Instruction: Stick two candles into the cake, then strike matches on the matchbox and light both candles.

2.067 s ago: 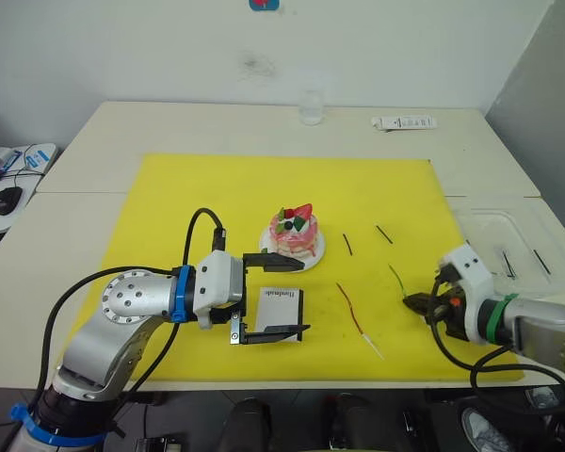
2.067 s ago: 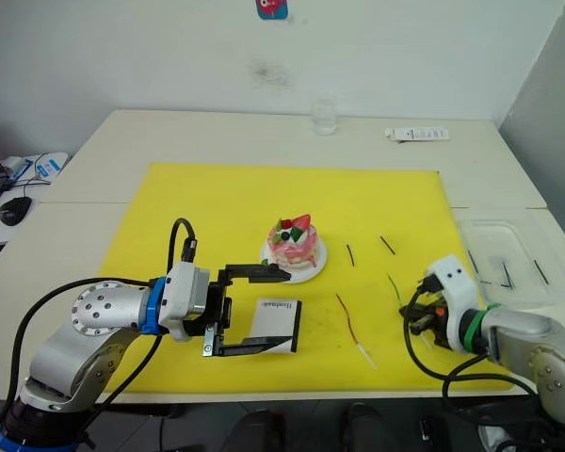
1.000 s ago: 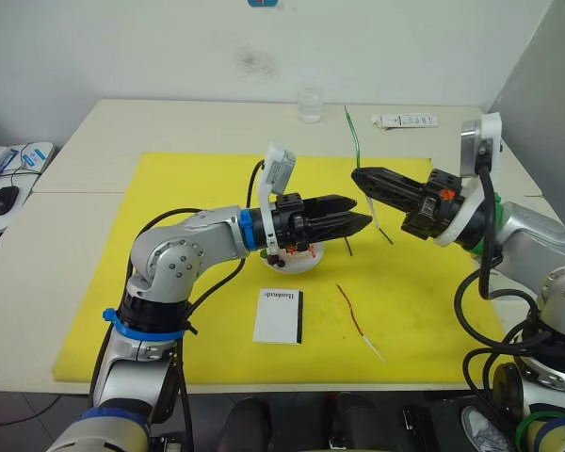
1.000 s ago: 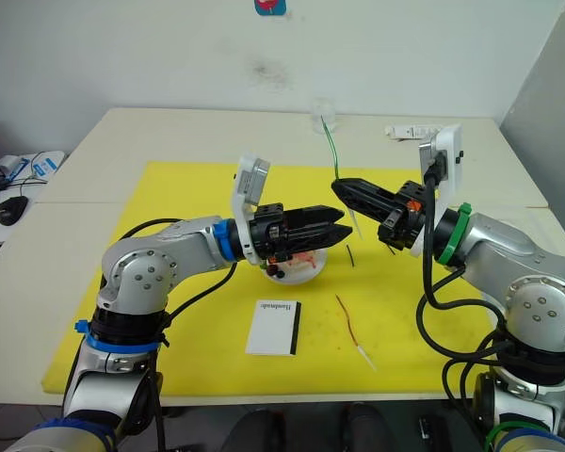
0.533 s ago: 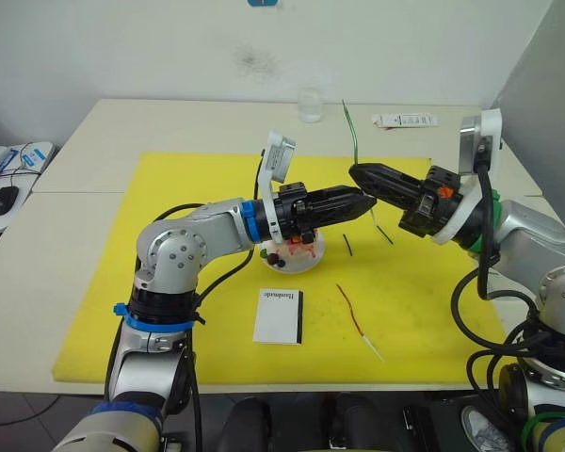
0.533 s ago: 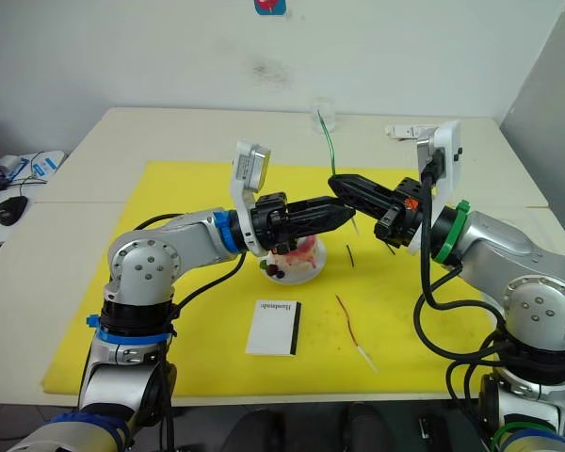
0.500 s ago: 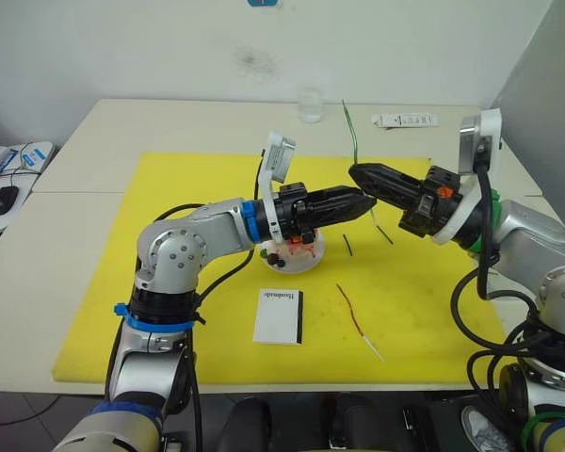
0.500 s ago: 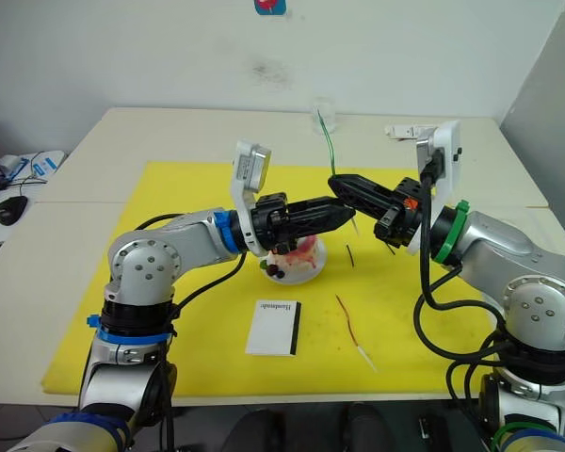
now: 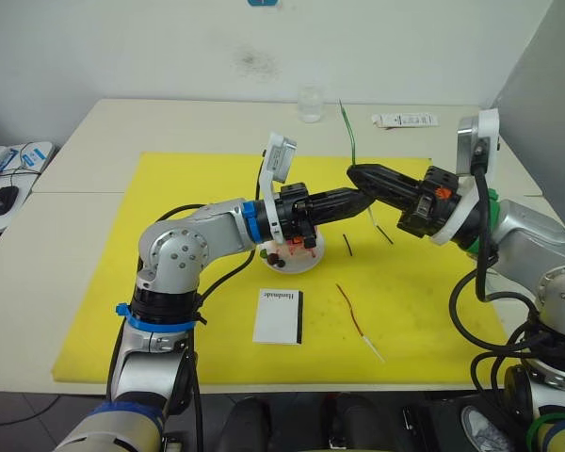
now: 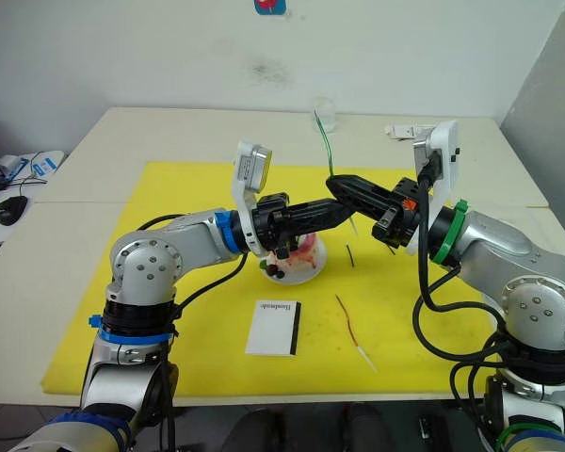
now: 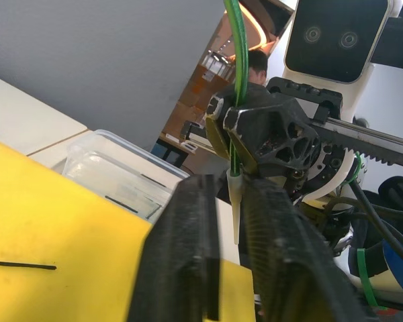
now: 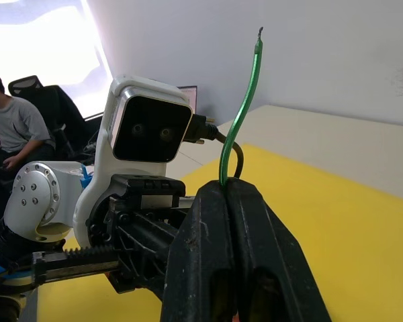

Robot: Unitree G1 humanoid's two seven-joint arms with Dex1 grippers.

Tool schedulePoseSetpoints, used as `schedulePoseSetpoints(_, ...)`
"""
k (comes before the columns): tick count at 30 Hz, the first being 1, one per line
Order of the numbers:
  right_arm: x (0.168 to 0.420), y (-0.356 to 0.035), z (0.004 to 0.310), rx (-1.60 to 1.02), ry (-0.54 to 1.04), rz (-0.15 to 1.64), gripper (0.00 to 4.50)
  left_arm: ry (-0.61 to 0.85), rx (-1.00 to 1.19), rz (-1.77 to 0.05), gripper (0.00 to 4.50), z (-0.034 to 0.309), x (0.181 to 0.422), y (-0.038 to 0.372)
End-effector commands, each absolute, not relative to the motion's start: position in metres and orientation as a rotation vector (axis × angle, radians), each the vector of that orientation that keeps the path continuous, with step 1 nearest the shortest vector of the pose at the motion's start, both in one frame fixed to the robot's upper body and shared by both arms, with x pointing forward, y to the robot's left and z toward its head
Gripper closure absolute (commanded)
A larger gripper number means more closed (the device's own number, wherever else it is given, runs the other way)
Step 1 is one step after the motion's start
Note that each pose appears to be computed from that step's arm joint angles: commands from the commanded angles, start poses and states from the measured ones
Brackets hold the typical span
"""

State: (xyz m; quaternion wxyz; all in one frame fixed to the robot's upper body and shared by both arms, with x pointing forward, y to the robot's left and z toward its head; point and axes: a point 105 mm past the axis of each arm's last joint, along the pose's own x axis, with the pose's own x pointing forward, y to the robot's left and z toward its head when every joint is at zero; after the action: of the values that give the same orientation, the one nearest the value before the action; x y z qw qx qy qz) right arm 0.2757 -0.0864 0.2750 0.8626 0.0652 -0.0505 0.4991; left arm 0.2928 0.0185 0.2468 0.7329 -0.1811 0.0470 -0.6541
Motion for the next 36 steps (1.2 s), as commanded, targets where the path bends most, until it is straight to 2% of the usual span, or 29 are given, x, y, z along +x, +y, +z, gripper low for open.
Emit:
schedulePoseSetpoints(1,0.269,-0.085,0.279,0.141,-0.129,1.082,4.50,0.029,-0.390,-1.466,4.47,0.263,0.287,0.018)
schedulePoseSetpoints(6,0.269,-0.085,0.279,0.138,-0.131,1.083,4.50,0.039,-0.397,-1.455,4.47,0.262,0.288,0.019)
schedulePoseSetpoints(9,0.269,-0.086,0.280,0.142,-0.132,1.087,3.85,0.041,-0.397,-1.446,4.50,0.262,0.289,0.020)
schedulePoseSetpoints(20,0.273,-0.102,0.280,0.112,-0.133,1.042,0.01,0.049,-0.390,-1.432,4.50,0.261,0.291,0.023)
schedulePoseSetpoints(29,0.272,-0.108,0.286,0.076,-0.144,1.041,0.01,0.071,-0.331,-1.355,4.50,0.262,0.294,0.046)
schedulePoseSetpoints(36,0.274,-0.103,0.268,-0.021,-0.144,1.023,0.01,0.053,-0.211,-1.194,4.50,0.260,0.294,0.086)
